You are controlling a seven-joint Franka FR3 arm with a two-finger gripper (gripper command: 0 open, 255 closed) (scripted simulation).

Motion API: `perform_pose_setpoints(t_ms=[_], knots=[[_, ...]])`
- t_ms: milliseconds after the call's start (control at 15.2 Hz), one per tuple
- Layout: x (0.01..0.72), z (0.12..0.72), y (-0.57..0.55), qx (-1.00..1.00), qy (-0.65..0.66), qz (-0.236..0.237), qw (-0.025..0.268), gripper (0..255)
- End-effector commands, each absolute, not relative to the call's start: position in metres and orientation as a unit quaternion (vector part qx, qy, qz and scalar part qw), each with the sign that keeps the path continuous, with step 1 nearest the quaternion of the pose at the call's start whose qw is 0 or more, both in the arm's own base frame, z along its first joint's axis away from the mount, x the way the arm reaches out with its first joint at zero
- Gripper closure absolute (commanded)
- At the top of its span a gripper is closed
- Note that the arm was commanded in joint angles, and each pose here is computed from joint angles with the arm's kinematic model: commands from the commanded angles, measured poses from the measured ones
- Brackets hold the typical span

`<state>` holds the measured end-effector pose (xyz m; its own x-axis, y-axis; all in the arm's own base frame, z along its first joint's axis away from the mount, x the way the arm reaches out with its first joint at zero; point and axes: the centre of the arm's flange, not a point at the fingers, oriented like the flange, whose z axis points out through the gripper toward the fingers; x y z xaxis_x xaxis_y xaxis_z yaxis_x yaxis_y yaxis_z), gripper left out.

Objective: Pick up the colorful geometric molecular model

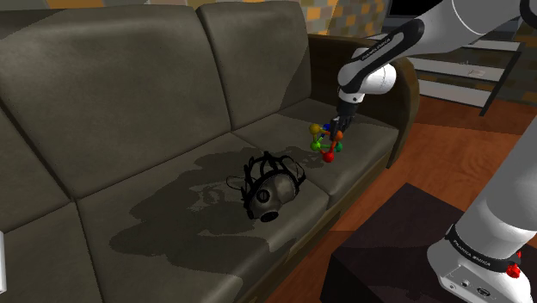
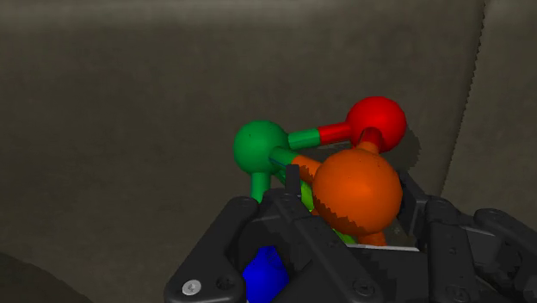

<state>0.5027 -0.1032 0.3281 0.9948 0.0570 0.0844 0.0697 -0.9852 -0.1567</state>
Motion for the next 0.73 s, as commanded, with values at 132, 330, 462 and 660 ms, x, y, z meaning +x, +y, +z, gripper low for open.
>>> perform_pose_setpoints(t_ms=[132, 330, 462, 660], knots=[[0.503, 0.327, -0.102, -0.995, -0.033, -0.039, 0.080, 255], [0.502, 0.332, -0.102, -0.995, -0.033, -0.039, 0.080, 255], [0.502, 0.342, -0.102, -0.995, -0.033, -0.039, 0.080, 255], [0.502, 0.358, -0.102, -0.995, -0.033, -0.039, 0.080, 255]])
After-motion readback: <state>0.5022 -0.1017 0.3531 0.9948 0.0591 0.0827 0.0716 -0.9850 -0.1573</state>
